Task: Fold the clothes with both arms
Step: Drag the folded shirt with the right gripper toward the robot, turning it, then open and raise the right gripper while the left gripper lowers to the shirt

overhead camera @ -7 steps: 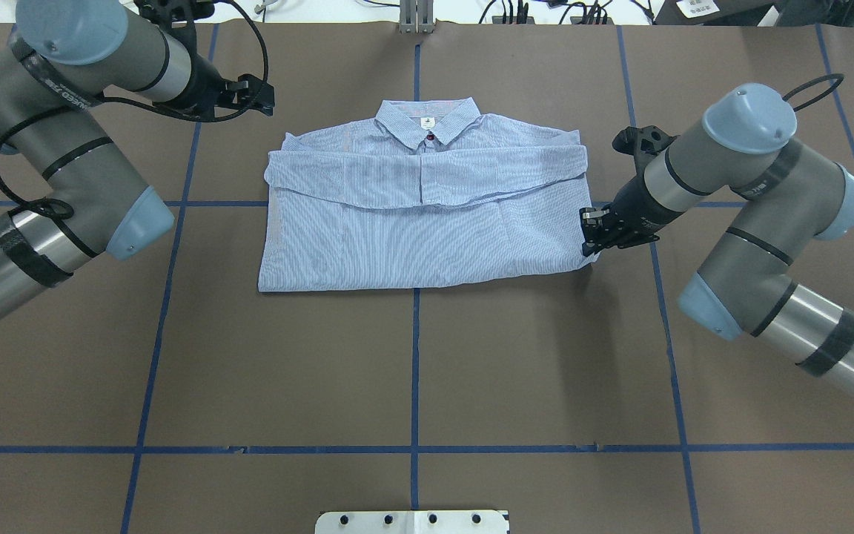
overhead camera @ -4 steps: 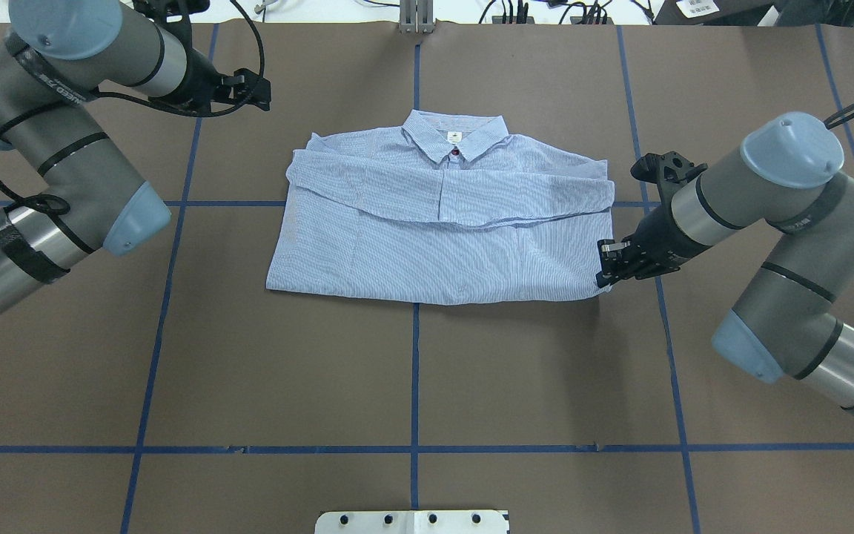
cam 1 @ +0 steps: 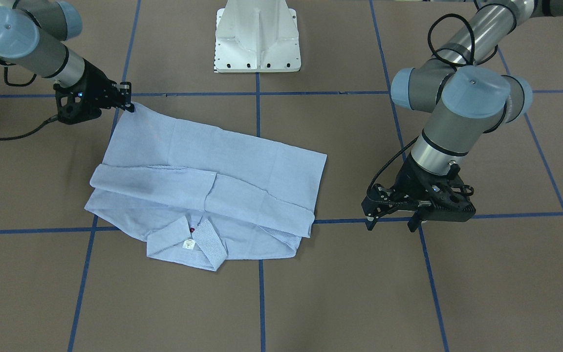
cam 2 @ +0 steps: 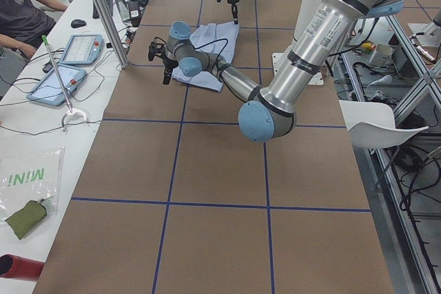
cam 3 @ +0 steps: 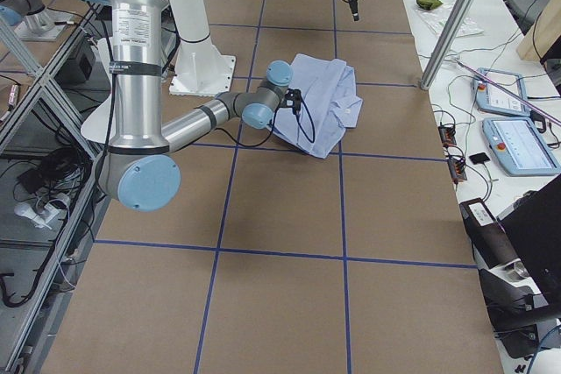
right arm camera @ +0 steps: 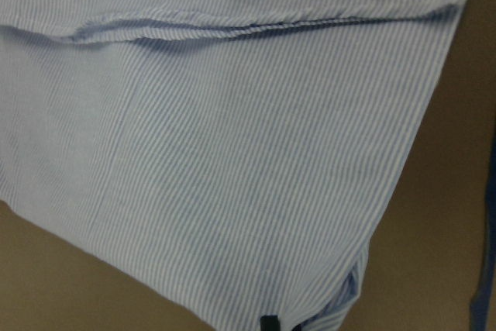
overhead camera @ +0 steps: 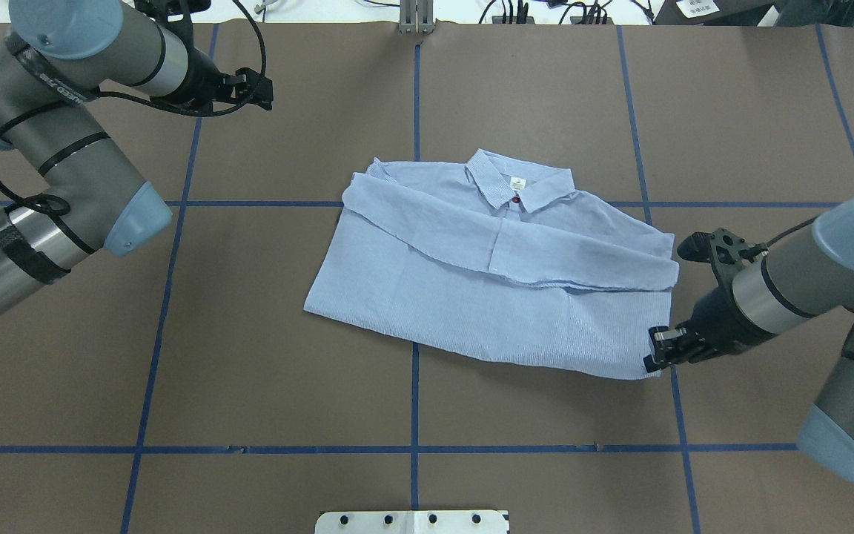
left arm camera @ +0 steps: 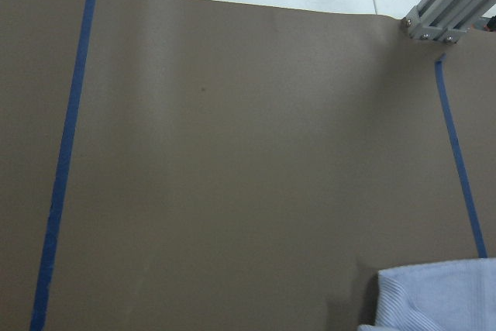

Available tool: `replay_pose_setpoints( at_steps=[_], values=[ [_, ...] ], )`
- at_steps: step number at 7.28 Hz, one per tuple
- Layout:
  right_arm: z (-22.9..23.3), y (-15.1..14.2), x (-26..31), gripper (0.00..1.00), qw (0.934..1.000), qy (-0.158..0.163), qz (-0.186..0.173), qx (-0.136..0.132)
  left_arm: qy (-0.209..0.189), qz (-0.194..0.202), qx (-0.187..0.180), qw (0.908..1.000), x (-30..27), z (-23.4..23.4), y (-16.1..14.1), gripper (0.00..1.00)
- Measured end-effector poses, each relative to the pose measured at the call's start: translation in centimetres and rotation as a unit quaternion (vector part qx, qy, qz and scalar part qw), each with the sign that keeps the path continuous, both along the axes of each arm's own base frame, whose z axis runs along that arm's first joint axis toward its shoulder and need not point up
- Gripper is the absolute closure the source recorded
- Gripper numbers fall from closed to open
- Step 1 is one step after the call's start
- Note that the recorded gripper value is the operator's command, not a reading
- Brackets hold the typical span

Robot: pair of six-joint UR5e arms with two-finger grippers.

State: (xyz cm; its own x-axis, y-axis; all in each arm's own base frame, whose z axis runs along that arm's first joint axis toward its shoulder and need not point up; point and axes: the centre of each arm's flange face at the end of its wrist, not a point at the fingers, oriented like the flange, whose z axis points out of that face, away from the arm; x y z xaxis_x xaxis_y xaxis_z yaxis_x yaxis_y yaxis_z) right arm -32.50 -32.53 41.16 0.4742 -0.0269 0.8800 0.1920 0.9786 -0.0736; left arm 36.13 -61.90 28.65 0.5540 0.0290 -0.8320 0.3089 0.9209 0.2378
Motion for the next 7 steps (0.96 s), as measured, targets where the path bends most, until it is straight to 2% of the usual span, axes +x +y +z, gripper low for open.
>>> replay_pose_setpoints(
  at_steps=[2,3,4,6,7],
  values=[
    [0.3,5.6,0.4,1.00,0.9981,0.007,-0.050,-0.036,0.001,0.000,-0.001,1.0000,0.0,0.0,0.0,0.01],
    [0.0,7.9,0.0,0.45,0.9955,0.008,-0.077,-0.055,0.002,-0.001,-0.001,1.0000,0.0,0.0,0.1,0.01],
    [-0.3,9.4,-0.4,0.00,0.9931,0.011,-0.093,-0.070,0.002,-0.002,-0.001,1.0000,0.0,-0.1,0.1,0.01],
    [-1.2,9.8,-1.0,0.00,0.9921,0.008,-0.095,-0.081,0.010,0.004,0.005,0.9999,0.2,-1.0,0.9,0.01],
    [-2.4,8.2,-0.7,0.00,0.9945,-0.005,-0.074,-0.074,0.023,0.016,0.007,0.9996,1.0,-1.9,2.6,0.01]
  ],
)
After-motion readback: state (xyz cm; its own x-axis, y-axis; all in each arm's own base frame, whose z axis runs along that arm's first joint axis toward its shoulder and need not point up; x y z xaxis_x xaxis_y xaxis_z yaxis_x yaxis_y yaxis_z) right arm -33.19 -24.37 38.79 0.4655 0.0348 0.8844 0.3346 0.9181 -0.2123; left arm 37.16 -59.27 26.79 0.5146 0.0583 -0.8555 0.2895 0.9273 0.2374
